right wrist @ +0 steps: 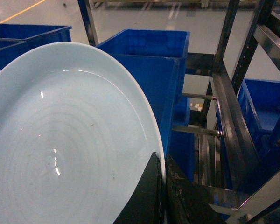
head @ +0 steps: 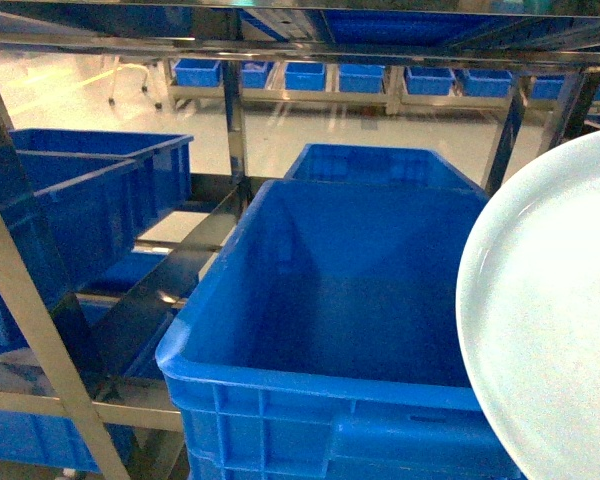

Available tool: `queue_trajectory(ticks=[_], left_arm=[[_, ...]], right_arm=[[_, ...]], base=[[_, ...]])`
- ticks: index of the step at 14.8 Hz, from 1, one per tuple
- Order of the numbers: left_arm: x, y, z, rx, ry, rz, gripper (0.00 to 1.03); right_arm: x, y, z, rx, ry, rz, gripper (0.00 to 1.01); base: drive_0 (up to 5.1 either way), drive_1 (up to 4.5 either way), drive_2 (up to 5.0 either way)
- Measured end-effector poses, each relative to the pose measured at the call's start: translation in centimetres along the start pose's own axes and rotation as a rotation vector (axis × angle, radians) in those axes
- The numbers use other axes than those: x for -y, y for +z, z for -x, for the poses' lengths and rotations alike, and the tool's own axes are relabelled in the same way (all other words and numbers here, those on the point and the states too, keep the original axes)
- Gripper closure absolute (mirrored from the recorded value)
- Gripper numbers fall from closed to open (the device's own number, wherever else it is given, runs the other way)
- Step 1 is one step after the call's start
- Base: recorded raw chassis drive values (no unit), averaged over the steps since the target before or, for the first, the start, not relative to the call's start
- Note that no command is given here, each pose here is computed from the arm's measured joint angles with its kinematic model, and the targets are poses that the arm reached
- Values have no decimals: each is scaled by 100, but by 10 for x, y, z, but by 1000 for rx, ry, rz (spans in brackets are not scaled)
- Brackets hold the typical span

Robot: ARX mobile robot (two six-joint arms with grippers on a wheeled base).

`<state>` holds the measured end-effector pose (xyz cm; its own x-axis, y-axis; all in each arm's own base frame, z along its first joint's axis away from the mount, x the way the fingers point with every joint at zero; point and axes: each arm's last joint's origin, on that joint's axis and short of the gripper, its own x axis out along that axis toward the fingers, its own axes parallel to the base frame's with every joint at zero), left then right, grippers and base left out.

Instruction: Place blue tray on left shelf second layer neatly

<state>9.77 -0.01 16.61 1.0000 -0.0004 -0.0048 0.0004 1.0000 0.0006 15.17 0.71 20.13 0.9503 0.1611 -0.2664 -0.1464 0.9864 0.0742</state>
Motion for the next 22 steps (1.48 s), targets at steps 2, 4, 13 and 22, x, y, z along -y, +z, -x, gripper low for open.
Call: queue_trajectory(ticks=[2, 4, 13, 22], left_arm=[[0, 0, 0, 0, 0, 0, 5], [0, 0, 0, 0, 0, 0, 5], [0, 0, 0, 0, 0, 0, 5], [0, 0, 0, 0, 0, 0, 5]], right_arm=[[0, 0, 0, 0, 0, 0, 99], [0, 0, 0, 0, 0, 0, 99], [0, 0, 0, 0, 0, 0, 99], [4, -16, -29, -390, 28, -553, 99]], base=[[0, 0, 0], [0, 0, 0], [0, 0, 0], [0, 0, 0]])
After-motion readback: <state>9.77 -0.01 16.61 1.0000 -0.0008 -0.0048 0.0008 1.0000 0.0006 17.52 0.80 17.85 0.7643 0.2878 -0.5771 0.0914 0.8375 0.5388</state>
